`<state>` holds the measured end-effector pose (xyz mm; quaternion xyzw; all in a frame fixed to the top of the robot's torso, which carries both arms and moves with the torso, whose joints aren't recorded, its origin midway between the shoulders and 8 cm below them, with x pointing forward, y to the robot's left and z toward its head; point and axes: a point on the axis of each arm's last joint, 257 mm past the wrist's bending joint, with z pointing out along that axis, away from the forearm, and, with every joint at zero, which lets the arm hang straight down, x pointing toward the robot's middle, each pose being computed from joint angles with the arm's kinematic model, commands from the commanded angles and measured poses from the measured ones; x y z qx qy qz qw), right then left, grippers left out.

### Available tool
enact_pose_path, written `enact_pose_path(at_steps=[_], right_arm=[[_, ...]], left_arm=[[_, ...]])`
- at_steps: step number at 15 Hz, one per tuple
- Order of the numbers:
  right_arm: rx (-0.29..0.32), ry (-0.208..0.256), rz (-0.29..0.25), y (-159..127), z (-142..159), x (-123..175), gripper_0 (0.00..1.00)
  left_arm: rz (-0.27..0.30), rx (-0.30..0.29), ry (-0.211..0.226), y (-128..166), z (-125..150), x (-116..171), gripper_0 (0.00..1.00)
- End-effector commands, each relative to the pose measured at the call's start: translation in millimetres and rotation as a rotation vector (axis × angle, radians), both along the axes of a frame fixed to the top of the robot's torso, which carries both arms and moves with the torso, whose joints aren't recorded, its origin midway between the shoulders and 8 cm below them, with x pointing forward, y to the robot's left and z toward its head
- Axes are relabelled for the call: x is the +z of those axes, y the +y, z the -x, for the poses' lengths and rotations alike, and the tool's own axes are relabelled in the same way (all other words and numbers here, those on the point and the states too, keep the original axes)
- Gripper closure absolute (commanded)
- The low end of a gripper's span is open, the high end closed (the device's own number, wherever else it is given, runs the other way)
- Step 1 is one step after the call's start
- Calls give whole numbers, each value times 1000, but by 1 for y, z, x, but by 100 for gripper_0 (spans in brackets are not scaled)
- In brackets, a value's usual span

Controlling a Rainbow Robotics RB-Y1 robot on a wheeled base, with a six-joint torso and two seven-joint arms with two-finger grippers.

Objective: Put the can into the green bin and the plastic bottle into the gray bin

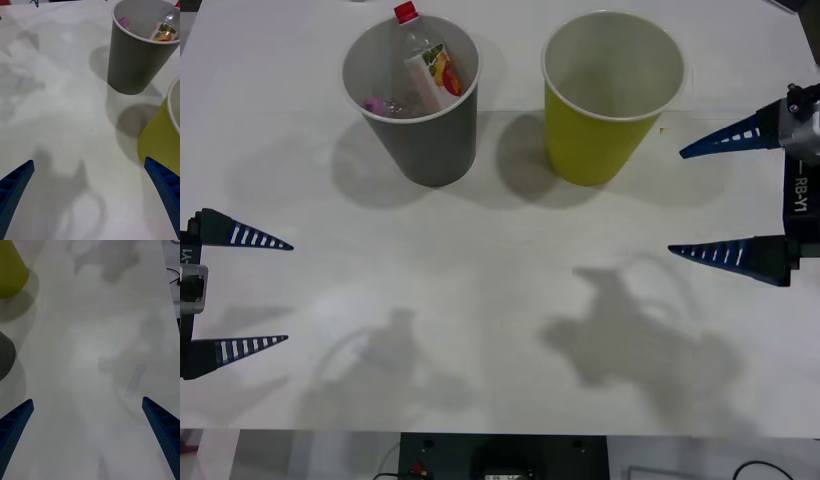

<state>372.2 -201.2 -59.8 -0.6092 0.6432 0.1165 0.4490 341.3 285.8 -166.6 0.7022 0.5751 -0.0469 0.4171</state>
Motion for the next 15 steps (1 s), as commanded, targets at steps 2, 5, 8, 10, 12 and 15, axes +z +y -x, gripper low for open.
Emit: enact_pose_path(at_steps=[2, 5, 8, 10, 12, 15], right_arm=[[-11, -2, 17, -31, 16, -20, 0], [-22, -4, 53, -54, 28, -40, 0], [-25, 0, 74, -76, 34, -59, 0], [-23, -8, 73, -88, 37, -68, 0], [-22, 4, 78, -94, 40, -70, 0], [-23, 20, 82, -99, 43, -72, 0]], left_arm=[[0, 0, 0, 0, 0, 0, 0], [0, 0, 0, 0, 0, 0, 0], [0, 0, 0, 0, 0, 0, 0], [0, 0, 0, 0, 0, 0, 0], [0, 0, 0, 0, 0, 0, 0], [0, 0, 0, 0, 0, 0, 0]])
